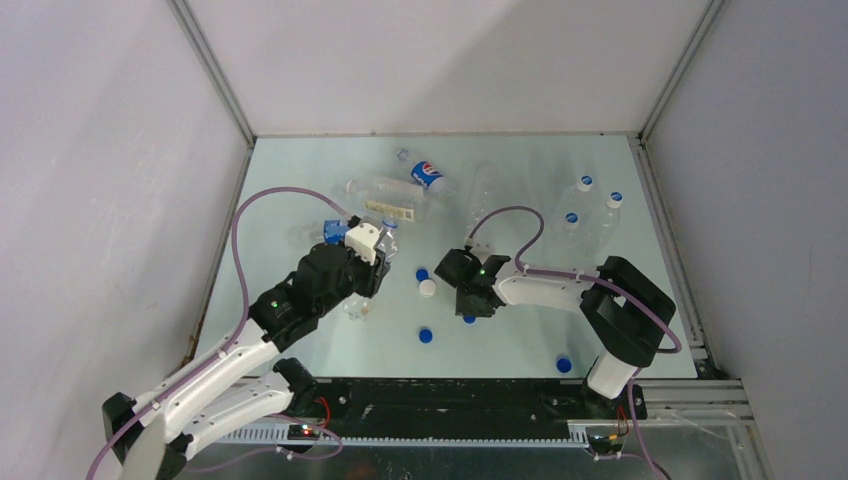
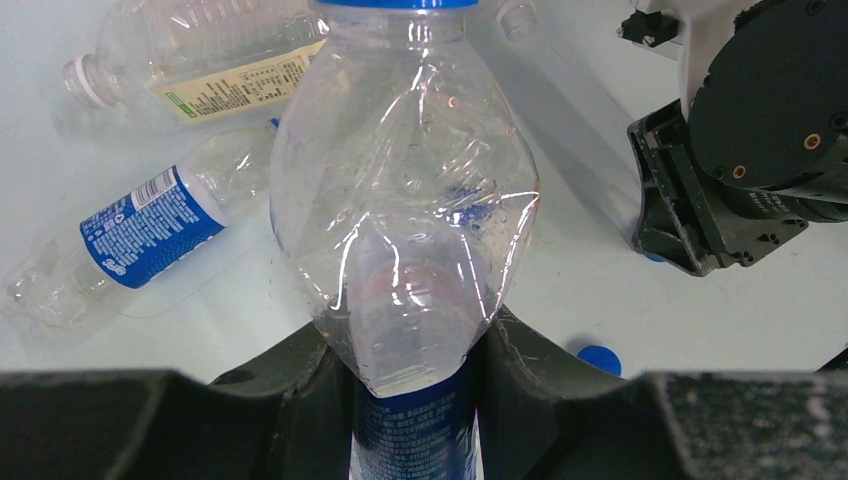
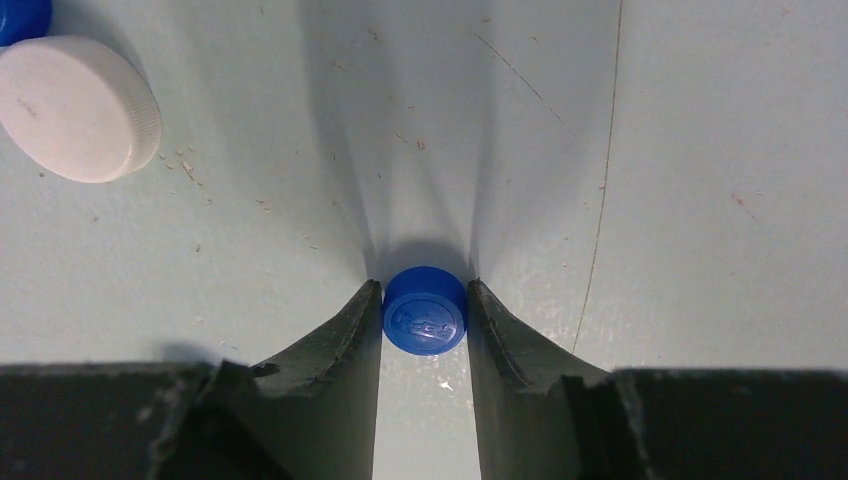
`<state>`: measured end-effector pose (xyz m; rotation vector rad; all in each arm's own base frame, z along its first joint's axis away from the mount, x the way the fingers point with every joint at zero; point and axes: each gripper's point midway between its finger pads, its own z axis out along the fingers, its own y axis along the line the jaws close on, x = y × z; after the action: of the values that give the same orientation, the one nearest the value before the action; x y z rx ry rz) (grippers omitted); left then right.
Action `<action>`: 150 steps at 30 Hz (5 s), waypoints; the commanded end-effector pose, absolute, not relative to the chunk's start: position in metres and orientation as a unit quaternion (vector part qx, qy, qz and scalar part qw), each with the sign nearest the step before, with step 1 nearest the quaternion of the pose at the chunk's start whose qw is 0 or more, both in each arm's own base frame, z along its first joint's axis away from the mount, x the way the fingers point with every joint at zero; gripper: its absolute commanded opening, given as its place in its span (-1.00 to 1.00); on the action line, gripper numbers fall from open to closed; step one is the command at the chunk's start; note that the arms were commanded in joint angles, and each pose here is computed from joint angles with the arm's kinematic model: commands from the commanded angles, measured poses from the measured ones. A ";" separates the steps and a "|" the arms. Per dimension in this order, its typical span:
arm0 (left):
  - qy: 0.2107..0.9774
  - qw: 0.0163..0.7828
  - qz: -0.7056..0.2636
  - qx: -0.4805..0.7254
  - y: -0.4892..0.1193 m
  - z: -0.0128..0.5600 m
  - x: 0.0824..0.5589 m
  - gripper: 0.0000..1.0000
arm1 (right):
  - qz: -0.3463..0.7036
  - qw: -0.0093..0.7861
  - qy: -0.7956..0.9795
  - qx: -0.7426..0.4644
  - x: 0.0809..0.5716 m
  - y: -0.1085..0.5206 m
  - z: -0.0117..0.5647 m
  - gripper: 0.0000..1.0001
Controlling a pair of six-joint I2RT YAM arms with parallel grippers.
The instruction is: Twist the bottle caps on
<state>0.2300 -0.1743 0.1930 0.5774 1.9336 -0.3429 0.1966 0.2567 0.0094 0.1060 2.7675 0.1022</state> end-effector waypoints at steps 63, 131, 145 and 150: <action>0.783 0.545 -0.170 0.246 -0.193 0.204 0.243 -0.53 | 0.032 0.128 0.989 -0.066 0.181 0.276 0.000 0.09; 0.630 0.354 -0.377 0.579 -0.245 0.234 0.150 -0.63 | 0.220 0.569 0.362 -0.704 0.181 0.274 0.318 -1.00; 0.616 0.359 -0.366 0.598 -0.247 0.249 0.142 -0.62 | 0.280 0.551 0.231 -0.752 0.158 0.295 0.328 -1.00; 0.613 0.365 -0.357 0.603 -0.245 0.251 0.141 -0.62 | 0.299 0.543 0.220 -0.754 0.153 0.298 0.329 -1.00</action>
<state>0.1422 -0.2428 0.2290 1.5344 1.6742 -0.9496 0.1623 0.2930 0.3080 -1.7959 0.6400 0.6784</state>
